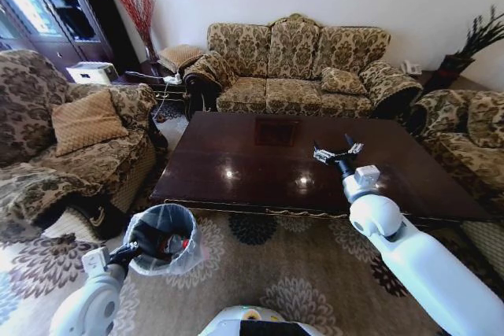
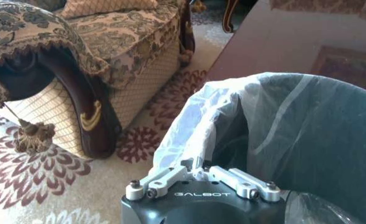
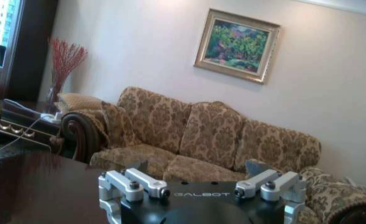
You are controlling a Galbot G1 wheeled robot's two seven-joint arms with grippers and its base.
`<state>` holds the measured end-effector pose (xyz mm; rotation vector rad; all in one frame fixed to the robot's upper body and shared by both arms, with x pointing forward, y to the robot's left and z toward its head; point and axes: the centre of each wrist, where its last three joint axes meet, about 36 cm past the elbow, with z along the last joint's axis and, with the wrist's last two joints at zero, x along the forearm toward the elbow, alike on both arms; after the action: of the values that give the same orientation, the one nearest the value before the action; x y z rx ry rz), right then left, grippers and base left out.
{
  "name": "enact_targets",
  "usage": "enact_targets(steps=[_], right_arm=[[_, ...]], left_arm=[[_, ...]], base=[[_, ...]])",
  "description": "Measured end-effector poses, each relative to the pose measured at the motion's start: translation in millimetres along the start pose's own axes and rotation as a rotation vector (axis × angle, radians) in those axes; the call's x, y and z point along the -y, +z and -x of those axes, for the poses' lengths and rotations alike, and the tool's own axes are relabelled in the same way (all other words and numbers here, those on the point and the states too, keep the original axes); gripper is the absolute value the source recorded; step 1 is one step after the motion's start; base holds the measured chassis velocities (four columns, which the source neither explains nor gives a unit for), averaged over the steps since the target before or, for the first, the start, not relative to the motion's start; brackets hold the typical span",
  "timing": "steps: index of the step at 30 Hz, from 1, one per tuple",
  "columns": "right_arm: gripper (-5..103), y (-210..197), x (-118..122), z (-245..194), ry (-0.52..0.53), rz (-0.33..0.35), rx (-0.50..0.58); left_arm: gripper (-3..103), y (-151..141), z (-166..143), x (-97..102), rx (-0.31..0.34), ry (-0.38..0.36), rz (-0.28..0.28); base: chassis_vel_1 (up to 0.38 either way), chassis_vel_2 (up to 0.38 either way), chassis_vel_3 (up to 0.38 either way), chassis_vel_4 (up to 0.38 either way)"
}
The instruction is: Move to the front of the table and place the trash on the table into the trash bin.
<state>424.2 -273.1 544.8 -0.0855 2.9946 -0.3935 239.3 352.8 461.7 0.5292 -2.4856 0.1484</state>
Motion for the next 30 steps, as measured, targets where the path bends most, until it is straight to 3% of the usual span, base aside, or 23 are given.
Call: enact_targets(steps=[30], right_arm=[[100,-0.5,-0.5,-0.1,-0.001,0.0,0.0]], left_arm=[[1,-1.2,-0.8,0.5,0.003,0.004,0.001]], base=[[0.0,0.0,0.0,0.0]])
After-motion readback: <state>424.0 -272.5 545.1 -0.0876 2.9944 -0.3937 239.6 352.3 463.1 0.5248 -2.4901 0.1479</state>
